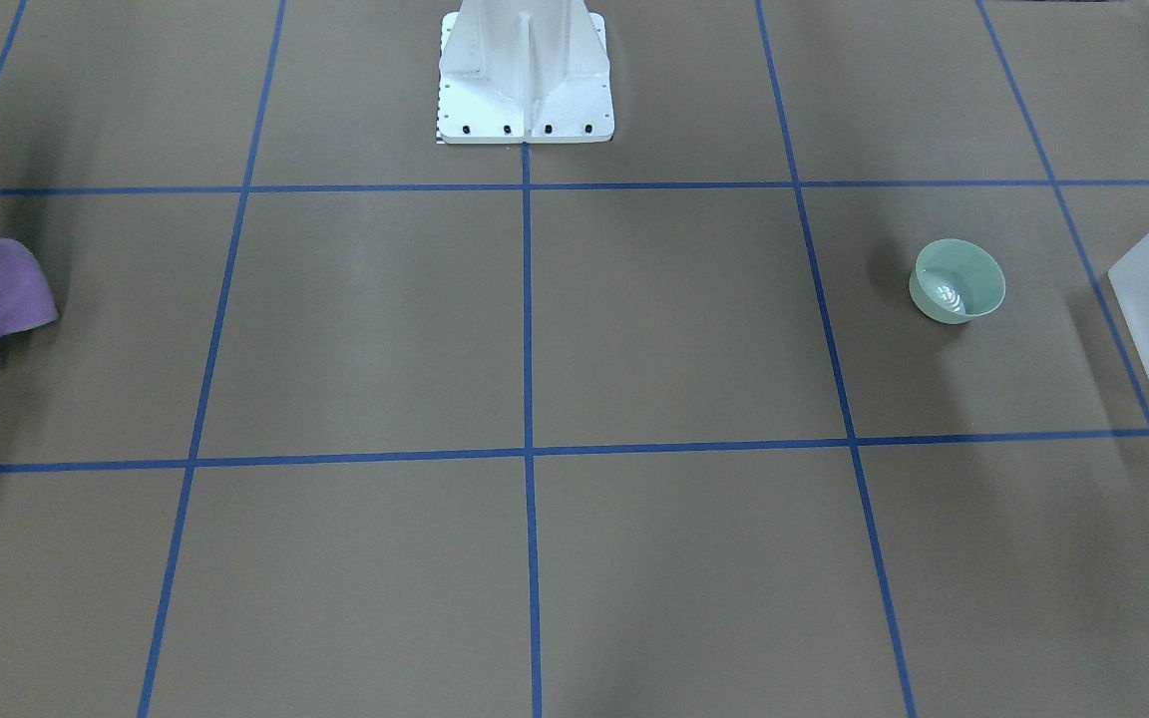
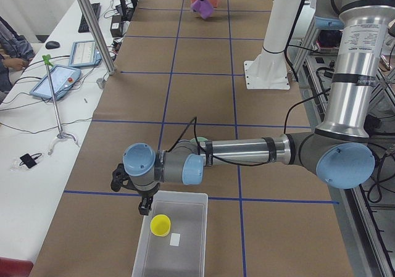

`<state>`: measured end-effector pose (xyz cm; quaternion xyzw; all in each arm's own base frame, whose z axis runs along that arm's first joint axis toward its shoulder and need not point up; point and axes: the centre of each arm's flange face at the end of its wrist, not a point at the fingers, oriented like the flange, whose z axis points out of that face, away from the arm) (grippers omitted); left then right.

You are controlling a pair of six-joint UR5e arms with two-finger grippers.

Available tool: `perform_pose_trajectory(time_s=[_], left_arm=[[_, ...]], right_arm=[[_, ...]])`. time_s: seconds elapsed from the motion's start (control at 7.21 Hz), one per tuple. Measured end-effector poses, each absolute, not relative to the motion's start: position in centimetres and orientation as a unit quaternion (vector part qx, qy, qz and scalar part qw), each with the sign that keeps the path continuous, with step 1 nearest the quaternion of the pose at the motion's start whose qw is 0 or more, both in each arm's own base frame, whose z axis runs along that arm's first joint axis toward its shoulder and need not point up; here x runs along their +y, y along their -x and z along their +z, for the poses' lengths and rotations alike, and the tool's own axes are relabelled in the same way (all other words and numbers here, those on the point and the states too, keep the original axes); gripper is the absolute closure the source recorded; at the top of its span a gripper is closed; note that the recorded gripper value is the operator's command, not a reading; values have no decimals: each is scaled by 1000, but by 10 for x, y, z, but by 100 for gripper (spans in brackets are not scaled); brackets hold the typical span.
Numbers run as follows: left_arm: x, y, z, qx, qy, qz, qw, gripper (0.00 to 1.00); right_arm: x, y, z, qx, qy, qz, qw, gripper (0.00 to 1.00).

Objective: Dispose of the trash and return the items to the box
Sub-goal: 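Lift the purple cloth with the right gripper into the pink bin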

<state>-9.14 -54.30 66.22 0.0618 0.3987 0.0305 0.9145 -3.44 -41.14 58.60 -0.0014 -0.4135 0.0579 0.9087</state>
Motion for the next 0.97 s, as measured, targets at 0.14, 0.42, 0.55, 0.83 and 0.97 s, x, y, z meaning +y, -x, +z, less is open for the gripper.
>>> perform_pose_trajectory(time_s=[0.14, 0.42, 0.55, 0.83, 0.97], left_arm=[[-548, 88, 649, 402, -55, 24, 914, 2], [-557, 67, 634, 410, -42, 14, 911, 2], [-564, 47, 624, 412, -34, 10, 910, 2], [-575, 9, 604, 417, -29, -1, 908, 2], [-578, -3, 598, 419, -30, -4, 907, 2]], right_arm=[[-406, -10, 583, -404, -4, 52, 913, 100], [-408, -112, 567, -350, 0, 12, 937, 100], [-407, -151, 580, -323, 14, -19, 946, 100], [-401, -185, 654, -317, 35, -49, 947, 100], [-396, -188, 698, -317, 33, -55, 946, 83]])
